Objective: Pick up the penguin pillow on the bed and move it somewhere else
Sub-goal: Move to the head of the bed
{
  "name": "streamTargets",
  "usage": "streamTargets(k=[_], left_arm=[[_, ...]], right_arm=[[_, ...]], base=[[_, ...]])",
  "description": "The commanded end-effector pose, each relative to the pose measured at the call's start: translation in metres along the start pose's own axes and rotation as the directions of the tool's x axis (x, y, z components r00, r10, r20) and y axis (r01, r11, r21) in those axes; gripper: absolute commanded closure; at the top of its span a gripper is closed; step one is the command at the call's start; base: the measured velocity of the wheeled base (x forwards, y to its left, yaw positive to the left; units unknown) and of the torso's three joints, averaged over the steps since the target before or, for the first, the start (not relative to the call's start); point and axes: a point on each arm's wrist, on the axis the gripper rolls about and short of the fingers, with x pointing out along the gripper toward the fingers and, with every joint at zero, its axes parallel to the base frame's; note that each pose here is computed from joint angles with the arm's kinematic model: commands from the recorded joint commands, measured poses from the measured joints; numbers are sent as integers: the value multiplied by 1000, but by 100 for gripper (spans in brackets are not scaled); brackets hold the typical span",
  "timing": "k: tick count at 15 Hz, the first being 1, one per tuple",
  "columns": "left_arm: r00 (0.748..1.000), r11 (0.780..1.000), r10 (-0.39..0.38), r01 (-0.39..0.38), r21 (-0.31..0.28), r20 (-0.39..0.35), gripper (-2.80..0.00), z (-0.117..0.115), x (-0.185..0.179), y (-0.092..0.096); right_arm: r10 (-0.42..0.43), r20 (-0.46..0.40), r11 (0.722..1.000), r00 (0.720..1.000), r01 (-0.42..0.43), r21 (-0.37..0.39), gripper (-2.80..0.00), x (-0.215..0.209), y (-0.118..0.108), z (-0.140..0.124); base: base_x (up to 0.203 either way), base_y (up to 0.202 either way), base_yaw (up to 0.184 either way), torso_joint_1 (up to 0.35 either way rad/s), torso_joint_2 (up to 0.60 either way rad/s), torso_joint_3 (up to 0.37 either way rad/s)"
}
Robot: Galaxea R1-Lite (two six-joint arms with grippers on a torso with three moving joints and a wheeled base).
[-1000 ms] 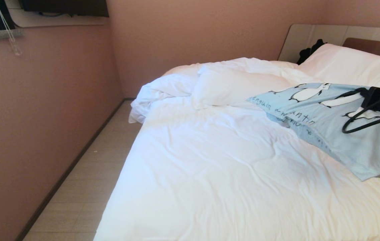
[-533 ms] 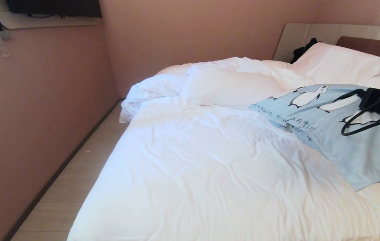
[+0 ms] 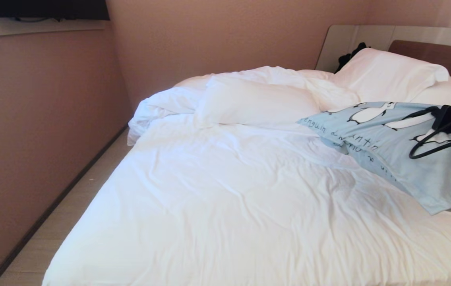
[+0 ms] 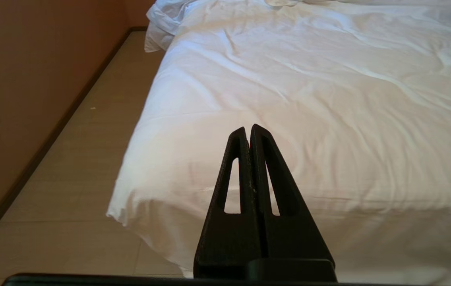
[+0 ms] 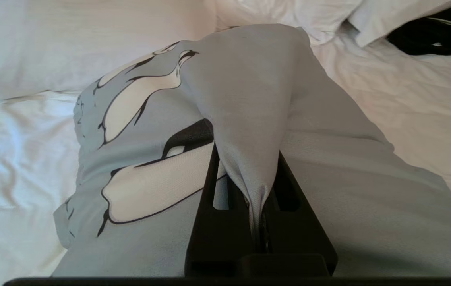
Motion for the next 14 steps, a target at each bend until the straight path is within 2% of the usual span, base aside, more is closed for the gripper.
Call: streamTargets(k=[1, 5, 8, 14], left_arm=[[1000, 1000, 0, 0, 0, 0, 0, 0, 0, 0], [1000, 1000, 0, 0, 0, 0, 0, 0, 0, 0], [1000, 1000, 0, 0, 0, 0, 0, 0, 0, 0], [1000, 1000, 0, 0, 0, 0, 0, 0, 0, 0]], right_arm=[[-16, 0, 1000, 1000, 16, 0, 0, 2, -6, -1], [-21, -1, 1000, 1000, 21, 2, 0, 4, -17, -1], [-56, 7, 998, 998, 56, 4, 0, 5, -33, 2], [-56, -1, 998, 998, 56, 6, 0, 6, -49, 0]], base=[[0, -193, -1, 5, 2, 2], [0, -195, -3, 5, 3, 3], [0, -195, 0, 1, 4, 3], [0, -196, 1, 1, 5, 3]])
